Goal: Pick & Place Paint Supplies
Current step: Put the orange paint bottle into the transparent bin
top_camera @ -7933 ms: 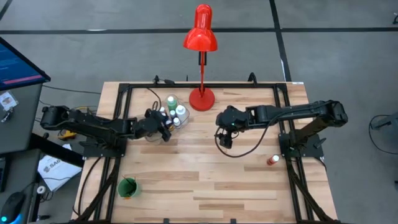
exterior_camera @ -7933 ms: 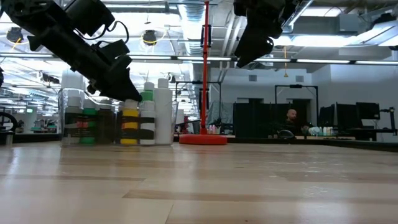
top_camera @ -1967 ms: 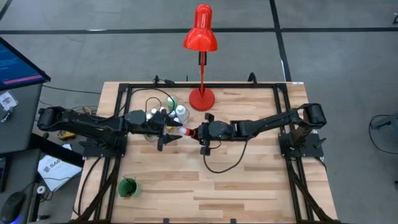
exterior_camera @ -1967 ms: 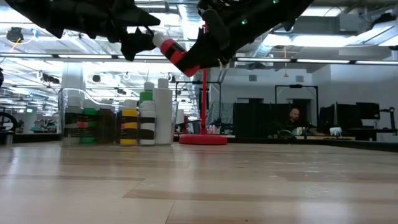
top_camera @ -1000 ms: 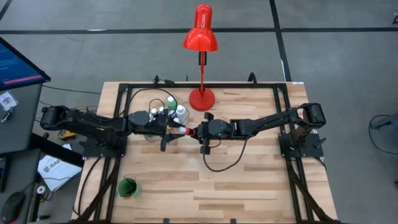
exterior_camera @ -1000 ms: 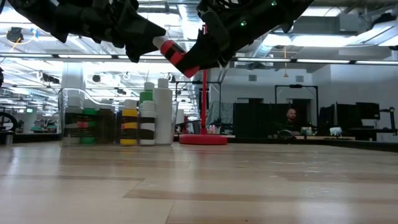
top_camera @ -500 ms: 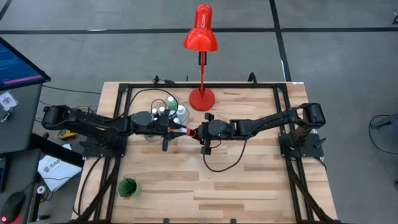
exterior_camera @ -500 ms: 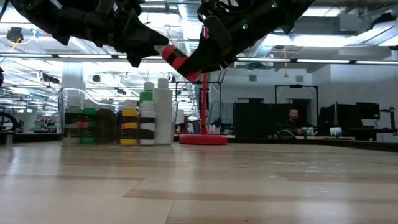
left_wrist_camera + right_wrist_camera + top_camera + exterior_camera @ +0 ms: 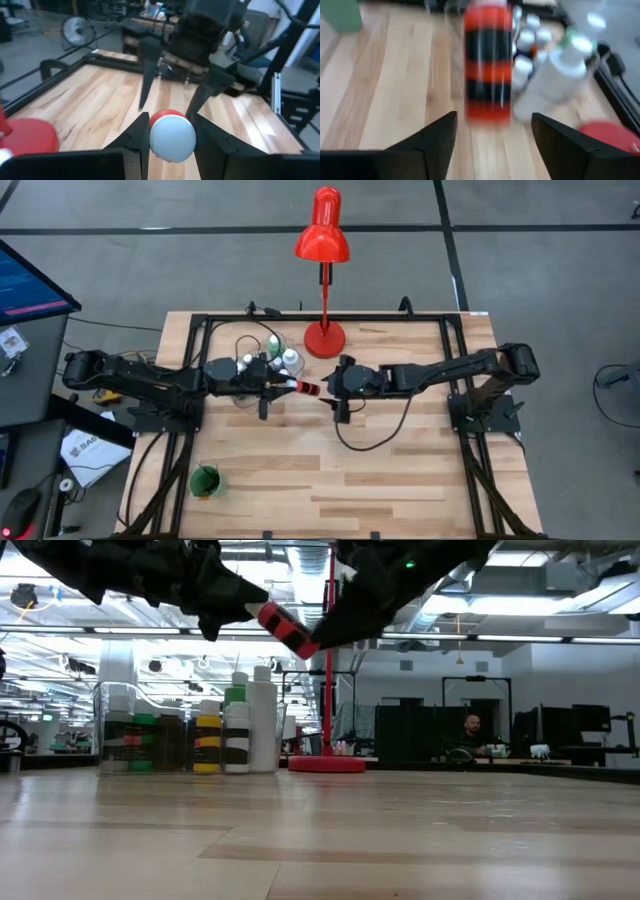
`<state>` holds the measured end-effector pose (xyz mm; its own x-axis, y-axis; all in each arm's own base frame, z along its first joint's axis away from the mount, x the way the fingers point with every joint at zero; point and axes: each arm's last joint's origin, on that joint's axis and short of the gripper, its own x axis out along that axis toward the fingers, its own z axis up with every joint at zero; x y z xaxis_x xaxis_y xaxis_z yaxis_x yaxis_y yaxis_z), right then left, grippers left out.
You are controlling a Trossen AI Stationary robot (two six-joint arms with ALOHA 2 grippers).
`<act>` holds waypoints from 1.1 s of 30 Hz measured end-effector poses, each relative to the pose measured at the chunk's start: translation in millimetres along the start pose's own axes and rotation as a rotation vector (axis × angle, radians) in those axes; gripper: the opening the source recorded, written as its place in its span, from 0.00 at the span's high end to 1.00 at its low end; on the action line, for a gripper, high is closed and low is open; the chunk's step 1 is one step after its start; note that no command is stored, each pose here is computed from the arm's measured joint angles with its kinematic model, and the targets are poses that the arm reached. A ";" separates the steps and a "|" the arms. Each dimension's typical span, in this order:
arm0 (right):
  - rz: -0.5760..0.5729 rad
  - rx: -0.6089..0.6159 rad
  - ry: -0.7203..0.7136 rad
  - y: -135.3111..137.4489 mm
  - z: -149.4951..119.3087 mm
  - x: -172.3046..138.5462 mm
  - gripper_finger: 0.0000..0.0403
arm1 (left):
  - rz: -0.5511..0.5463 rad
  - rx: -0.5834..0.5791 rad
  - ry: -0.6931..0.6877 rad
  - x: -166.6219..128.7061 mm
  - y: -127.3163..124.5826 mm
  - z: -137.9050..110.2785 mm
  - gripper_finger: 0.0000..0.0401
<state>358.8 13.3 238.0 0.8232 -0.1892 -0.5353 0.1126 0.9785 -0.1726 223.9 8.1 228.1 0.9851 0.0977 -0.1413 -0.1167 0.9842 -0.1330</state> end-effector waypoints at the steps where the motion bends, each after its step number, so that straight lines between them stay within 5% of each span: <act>1: 0.002 -0.007 0.030 -1.3 -0.9 -5.6 0.37 | 0.010 -0.012 0.001 -1.8 0.3 0.9 0.76; 8: 0.004 0.020 0.254 -9.6 -13.1 -43.5 0.34 | 0.160 -0.071 0.225 -12.0 0.6 24.5 0.77; 16: -0.019 0.127 0.375 -10.6 -23.4 -53.2 0.34 | 0.318 -0.166 0.510 -37.2 -1.4 61.9 0.76; 23: -0.014 0.145 0.448 2.3 -34.0 -40.1 0.34 | 0.493 -0.209 0.658 -51.5 3.8 50.3 0.76; 33: 0.013 0.091 0.528 27.1 -50.9 -20.3 0.34 | 0.569 -0.212 0.722 -49.0 8.9 21.4 0.75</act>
<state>316.8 39.5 202.1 0.4358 -0.1696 -0.8839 0.1719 0.9797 -0.1033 177.3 15.2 254.8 0.4652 0.3708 -0.8038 -0.6466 0.7625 -0.0224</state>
